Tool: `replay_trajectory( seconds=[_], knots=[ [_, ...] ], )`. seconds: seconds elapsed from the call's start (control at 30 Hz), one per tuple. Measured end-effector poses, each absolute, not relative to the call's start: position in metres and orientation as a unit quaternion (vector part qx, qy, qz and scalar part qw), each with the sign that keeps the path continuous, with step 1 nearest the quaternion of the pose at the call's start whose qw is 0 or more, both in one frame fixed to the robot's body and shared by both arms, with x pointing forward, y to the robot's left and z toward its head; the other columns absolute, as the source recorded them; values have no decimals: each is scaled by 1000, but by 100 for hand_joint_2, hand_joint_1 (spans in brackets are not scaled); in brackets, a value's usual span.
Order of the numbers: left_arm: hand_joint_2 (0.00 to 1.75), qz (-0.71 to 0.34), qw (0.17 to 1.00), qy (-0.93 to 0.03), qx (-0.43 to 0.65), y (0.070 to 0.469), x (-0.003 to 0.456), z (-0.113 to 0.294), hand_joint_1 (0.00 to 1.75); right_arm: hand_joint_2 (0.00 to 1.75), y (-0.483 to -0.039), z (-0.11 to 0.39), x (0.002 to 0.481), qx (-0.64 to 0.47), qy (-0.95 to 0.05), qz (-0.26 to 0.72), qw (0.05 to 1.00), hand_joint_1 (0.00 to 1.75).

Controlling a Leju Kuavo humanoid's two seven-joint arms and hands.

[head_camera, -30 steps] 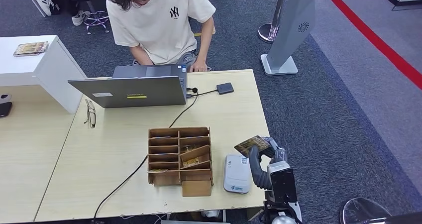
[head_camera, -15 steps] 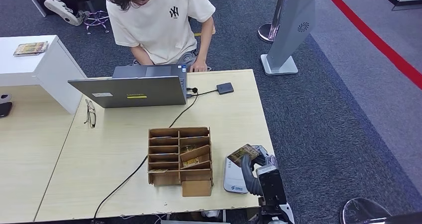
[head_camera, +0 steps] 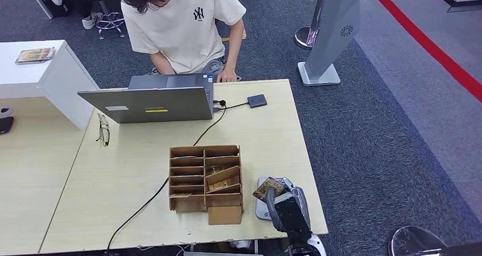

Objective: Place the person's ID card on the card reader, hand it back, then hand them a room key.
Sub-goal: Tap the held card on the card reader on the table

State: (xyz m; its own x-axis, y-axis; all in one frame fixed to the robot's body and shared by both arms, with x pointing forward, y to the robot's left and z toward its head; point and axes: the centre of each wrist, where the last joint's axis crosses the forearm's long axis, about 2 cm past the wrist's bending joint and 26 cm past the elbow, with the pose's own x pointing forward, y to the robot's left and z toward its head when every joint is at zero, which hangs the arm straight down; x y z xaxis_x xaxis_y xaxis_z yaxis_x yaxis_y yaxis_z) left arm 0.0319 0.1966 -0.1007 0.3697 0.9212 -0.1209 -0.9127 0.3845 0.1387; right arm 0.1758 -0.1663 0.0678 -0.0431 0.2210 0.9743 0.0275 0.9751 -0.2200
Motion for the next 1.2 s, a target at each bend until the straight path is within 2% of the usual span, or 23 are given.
replay_trajectory(
  seconds=[0.57, 1.2],
  knots=[
    [0, 539, 834, 116, 32, 194, 18, -99, 0, 175, -166, 49, 175, -146, -690, 160, 691, 175],
    [0, 528, 842, 104, 29, 196, 31, -95, 0, 175, -167, 44, 176, -162, -674, 205, 691, 175]
  ],
)
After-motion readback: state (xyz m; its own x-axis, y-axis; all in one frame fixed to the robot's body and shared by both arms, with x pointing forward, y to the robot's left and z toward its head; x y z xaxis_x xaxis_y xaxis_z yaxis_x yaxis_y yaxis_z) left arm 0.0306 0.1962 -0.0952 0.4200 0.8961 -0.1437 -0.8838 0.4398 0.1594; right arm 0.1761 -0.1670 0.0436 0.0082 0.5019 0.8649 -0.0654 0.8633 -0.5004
